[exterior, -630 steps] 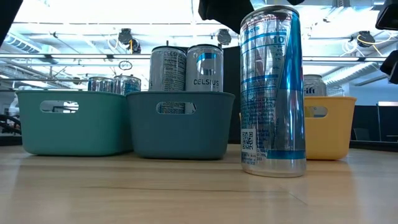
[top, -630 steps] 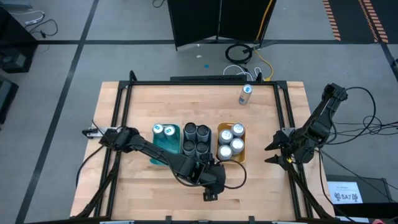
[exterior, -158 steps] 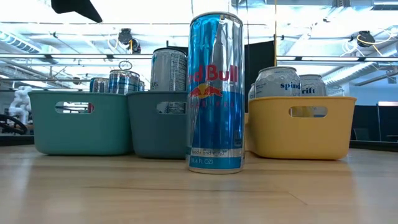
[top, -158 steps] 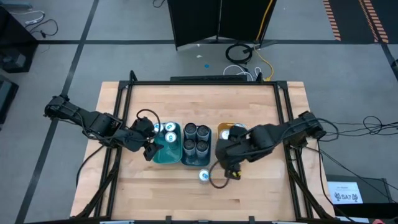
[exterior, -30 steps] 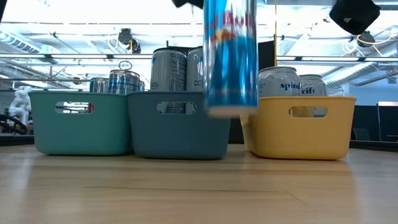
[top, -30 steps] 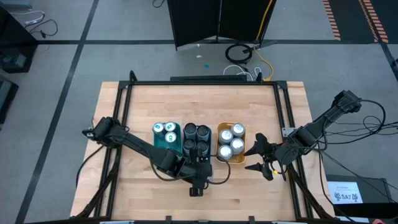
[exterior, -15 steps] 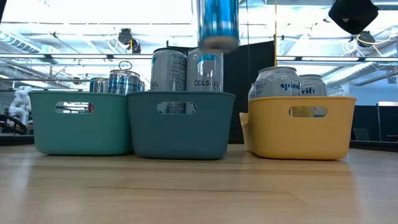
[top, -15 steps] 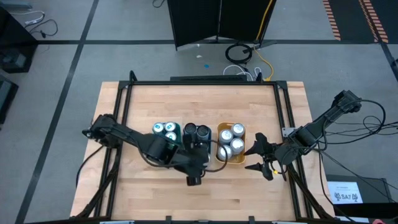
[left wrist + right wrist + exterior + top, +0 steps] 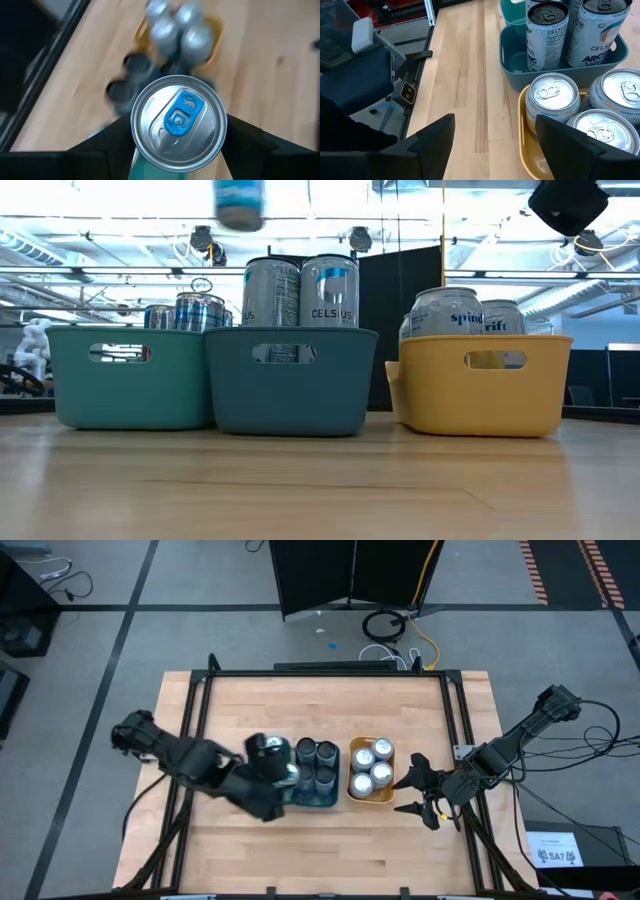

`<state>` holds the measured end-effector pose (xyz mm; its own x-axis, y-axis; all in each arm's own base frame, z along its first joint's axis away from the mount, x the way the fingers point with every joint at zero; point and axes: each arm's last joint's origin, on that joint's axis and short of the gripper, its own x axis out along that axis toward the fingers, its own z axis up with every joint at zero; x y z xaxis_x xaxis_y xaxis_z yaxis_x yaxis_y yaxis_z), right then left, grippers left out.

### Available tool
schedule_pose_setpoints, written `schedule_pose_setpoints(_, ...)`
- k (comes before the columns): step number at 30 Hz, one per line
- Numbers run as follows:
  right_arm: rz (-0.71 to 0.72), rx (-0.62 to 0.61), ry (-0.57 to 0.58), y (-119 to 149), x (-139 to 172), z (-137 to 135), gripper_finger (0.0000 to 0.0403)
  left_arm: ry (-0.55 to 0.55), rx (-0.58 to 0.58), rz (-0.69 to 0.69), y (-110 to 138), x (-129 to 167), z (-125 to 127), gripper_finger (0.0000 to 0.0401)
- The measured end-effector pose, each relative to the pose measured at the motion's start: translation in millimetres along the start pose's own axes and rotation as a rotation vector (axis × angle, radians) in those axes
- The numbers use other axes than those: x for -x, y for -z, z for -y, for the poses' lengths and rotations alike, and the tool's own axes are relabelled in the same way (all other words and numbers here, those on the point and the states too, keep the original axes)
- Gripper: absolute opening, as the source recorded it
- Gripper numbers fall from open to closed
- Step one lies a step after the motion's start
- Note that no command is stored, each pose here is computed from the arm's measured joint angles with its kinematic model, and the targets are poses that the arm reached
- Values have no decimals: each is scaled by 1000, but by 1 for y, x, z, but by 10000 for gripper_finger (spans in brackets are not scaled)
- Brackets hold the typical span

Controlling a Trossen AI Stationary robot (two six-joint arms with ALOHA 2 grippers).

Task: Sort soda cans
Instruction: Put the blue soda can into the green bin

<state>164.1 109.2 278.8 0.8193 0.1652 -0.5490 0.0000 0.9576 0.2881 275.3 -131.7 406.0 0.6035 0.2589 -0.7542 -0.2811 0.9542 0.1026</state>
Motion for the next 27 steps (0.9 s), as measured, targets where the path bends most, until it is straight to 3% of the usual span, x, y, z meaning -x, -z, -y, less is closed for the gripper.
schedule_pose_setpoints(11,7,14,10,0,0,0,270,-102,237,-48,84,3,-20,252)
schedule_pose_setpoints(27,40,11,42,-2,0,1,270,-195,315,-90,149,-66,-47,252)
